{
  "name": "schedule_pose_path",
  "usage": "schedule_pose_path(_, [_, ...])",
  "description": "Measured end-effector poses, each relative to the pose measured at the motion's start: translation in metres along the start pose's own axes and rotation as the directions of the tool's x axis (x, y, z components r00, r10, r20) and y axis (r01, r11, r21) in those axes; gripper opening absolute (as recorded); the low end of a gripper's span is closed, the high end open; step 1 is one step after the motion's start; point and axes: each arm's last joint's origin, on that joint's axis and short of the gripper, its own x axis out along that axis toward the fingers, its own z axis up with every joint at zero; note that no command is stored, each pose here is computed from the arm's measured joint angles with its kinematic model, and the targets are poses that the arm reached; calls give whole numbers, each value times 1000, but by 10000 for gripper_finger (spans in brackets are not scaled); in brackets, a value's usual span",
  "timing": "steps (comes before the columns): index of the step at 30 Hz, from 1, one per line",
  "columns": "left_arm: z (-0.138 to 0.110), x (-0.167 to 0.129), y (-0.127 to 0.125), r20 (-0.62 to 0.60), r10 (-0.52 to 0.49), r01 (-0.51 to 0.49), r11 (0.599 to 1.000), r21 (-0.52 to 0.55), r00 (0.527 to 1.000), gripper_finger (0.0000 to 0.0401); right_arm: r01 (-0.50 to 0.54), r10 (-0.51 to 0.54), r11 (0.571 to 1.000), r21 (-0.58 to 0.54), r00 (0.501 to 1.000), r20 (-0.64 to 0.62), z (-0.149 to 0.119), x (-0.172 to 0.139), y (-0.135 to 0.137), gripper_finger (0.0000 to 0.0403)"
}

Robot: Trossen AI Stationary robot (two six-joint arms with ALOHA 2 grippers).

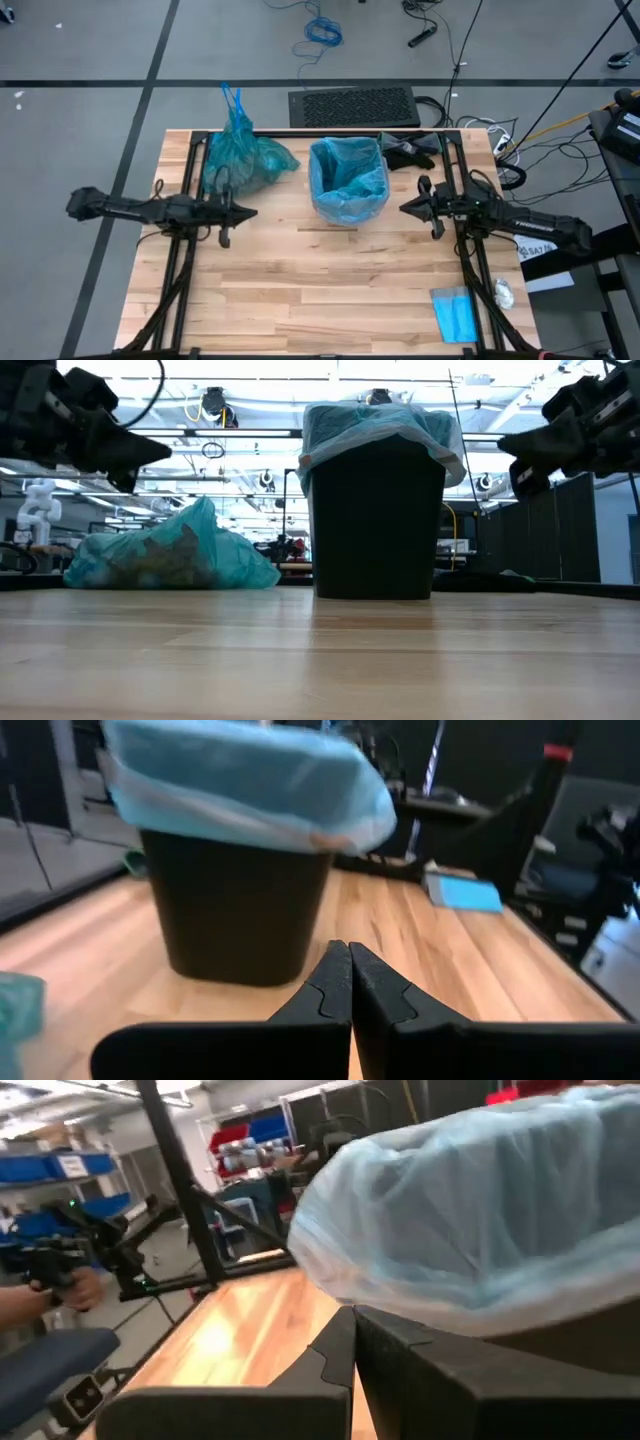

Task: Place trash/remove bag and relplace
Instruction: Return to Home Position

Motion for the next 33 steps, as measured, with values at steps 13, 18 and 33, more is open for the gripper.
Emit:
schedule_pose_path(13, [6,-15,7,105,176,-171,984,-54,979,1,129,-134,990,64,988,80,5,-4,-5,0])
schedule_pose_path(18, [6,-15,7,105,172,-167,984,-54,979,1,118,-123,991,64,990,73,5,-4,-4,0])
schedule_pose_path(33, [7,-15,7,107,166,-161,985,-55,980,1,117,-121,991,63,990,73,5,-4,-4,0])
